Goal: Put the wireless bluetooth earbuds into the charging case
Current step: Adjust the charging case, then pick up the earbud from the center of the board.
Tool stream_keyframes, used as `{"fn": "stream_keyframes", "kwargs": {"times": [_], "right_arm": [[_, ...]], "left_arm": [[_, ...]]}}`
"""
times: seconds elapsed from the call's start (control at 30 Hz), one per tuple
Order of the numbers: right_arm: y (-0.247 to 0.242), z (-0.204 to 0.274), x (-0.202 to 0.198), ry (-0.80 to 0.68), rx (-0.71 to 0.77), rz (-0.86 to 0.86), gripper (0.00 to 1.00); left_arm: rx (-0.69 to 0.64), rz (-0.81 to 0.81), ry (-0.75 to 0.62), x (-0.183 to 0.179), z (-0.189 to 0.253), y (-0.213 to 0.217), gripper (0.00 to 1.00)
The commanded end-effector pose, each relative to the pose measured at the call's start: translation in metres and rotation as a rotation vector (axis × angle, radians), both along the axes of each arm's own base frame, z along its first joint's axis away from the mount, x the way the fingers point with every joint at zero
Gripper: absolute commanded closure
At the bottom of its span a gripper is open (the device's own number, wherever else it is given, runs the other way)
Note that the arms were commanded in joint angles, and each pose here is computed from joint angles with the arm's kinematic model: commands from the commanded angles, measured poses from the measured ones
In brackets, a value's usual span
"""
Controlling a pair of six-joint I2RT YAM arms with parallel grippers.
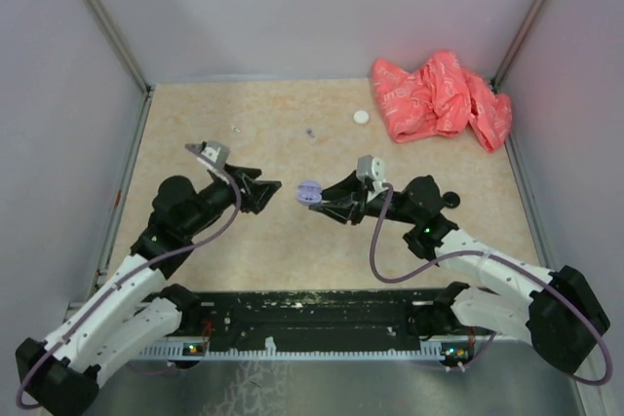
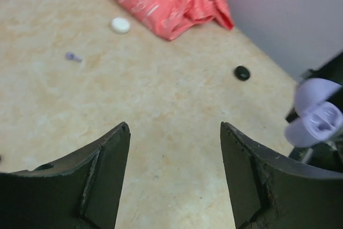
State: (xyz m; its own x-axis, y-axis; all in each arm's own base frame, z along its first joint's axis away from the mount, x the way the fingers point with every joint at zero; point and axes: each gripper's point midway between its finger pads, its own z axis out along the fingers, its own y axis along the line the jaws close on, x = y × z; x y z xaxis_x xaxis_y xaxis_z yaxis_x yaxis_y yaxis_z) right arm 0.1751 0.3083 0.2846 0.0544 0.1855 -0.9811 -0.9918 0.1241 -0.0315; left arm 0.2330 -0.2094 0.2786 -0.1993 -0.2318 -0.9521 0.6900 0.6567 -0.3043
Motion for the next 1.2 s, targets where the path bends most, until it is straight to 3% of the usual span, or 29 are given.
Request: {"fn": "stream_keyframes", "kwargs": {"times": [0.0, 0.23, 0.53, 0.87, 1.17], "right_arm": [[-0.011, -0.009, 0.024, -0.118, -0.053, -0.141, 1.0], [-0.022, -0.025, 0.044, -0.1, -0.026, -0.286, 1.0], [-0.045, -0.042, 0.065, -0.065, -0.001, -0.476, 1.0], [-0.051, -0.047, 0.078, -0.069, 0.009, -0.551, 1.0], [-0.056, -0.055, 0.087, -0.075, -0.03, -0.601, 1.0]], "left_arm": [[0.15, 0.201, 0.197, 0.035, -0.044, 0.02, 0.27], [0.229, 0.365, 0.337, 0.073, -0.068, 0.028, 0.27], [0.289, 0.345, 0.429, 0.131, -0.085, -0.003, 0.28], [0.35, 0.398, 0.479, 0.225, -0.121, -0.017, 0.32], [0.425, 0.398, 0.488, 0.278, -0.161, -0.026, 0.37]]}}
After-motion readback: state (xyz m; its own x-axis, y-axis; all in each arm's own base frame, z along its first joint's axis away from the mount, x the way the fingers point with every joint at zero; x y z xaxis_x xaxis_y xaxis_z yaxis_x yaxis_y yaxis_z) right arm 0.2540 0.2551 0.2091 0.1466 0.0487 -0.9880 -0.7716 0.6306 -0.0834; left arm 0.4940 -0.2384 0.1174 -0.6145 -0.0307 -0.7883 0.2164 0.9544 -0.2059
